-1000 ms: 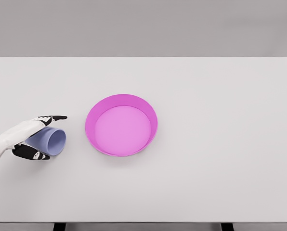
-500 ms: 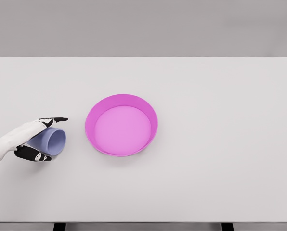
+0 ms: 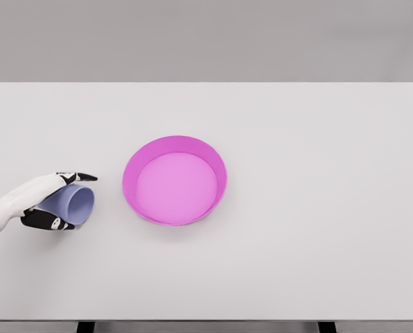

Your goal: Flip the cup with left arm and place it on the plate

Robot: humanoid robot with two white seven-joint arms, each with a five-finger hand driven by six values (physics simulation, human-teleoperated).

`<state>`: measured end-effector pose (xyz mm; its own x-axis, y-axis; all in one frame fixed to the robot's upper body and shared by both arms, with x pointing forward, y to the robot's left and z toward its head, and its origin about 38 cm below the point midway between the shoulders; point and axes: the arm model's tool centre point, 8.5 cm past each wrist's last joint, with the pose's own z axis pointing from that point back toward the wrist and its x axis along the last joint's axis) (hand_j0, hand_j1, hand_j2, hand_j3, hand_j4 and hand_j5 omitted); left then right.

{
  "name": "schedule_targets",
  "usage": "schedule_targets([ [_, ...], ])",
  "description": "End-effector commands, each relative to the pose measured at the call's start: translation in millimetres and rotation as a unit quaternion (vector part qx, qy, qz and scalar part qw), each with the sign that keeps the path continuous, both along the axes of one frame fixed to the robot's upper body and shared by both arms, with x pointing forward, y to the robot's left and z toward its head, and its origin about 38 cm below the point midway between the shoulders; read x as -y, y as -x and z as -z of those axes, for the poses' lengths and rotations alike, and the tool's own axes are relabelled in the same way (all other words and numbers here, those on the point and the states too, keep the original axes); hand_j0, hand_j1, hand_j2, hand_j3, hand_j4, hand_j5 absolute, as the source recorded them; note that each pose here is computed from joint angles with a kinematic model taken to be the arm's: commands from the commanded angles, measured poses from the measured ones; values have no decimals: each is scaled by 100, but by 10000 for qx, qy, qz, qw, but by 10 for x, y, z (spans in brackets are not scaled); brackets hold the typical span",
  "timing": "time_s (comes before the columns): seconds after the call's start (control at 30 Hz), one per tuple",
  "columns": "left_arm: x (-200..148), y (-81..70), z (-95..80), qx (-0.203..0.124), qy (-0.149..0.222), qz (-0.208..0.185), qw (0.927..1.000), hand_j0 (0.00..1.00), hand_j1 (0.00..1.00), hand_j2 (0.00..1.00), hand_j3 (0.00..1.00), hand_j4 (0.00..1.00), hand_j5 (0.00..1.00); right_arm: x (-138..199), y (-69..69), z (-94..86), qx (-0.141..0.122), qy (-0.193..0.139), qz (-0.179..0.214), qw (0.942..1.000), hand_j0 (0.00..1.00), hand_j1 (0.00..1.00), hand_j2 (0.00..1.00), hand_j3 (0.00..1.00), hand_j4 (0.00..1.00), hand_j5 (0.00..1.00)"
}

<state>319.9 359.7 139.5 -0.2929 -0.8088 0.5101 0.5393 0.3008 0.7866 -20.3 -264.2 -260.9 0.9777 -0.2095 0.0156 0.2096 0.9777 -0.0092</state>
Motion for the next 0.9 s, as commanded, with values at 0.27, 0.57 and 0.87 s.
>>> schedule_targets([
  [0.27, 8, 20, 0, -49, -14, 60, 10000, 70, 70, 70, 70, 70, 70, 0, 0, 0, 2, -1, -1, 10000, 100, 100, 100, 100, 100, 100],
  [0.57, 17, -11, -66, -170, 620, -120, 9979, 71, 71, 71, 71, 71, 71, -1, 1, 0, -5, -3, 0, 10000, 100, 100, 100, 100, 100, 100],
  [0.87, 182, -214, -340, -45, 1949, -156, 9807, 72, 72, 72, 72, 72, 72, 1, 2, 0, -7, 4, 0, 10000, 100, 100, 100, 100, 100, 100],
])
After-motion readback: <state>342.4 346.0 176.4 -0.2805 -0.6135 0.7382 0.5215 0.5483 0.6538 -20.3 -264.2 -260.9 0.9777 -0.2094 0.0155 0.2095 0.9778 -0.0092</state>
